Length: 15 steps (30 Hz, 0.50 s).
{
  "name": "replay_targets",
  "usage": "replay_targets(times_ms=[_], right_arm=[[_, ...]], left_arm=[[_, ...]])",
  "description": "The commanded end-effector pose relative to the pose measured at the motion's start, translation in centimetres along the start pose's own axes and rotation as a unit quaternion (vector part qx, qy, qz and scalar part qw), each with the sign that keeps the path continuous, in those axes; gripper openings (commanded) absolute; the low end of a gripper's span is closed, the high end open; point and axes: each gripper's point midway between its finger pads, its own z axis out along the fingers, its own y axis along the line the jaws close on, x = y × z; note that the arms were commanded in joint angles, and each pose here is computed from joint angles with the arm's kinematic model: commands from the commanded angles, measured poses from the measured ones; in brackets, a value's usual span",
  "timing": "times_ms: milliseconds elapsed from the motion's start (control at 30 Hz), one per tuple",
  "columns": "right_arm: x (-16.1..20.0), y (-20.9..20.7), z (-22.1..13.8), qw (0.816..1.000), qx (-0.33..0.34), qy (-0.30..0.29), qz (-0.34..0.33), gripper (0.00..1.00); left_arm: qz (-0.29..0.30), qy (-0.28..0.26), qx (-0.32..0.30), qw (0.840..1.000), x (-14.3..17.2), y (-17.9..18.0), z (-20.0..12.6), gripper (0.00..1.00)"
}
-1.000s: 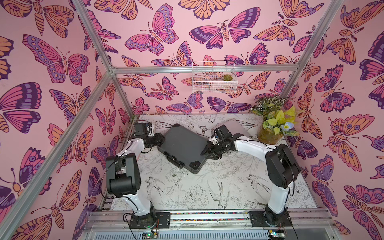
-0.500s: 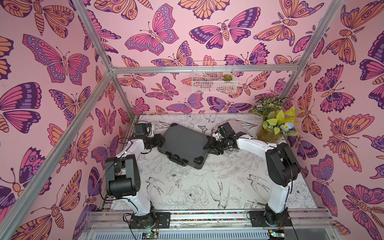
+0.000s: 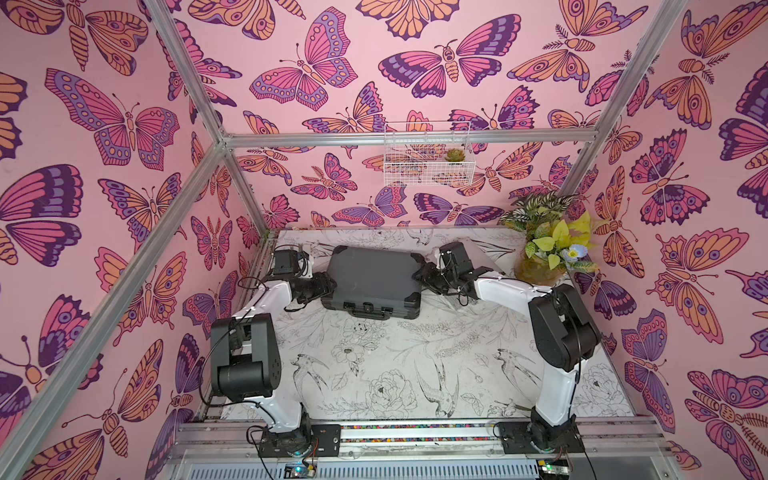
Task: Open the poker set cases
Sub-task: Adjust the poker set case at the center of the board.
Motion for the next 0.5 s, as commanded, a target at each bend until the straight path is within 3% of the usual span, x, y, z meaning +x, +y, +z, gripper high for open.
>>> replay_targets(times_ms=[0,300,467], right_arm=[[5.4,2.7,2.8,0.994,-0.054,0.083,-0.050,0.49],[9.1,3.1,3.2,0.986,-0.064,0.137,-0.070,0.49],[10.8,4.5,3.1,0.979,-0.089,0.164,-0.086,0.55]], left_arm=[[-0.089,0.230,0.080,0.966,12.7,-4.1,1.1,0.67],[-0.091,0.235,0.087,0.964,13.5,-4.5,0.7,0.65],[-0.098,0.234,0.089,0.963,14.4,-4.6,0.0,0.65]])
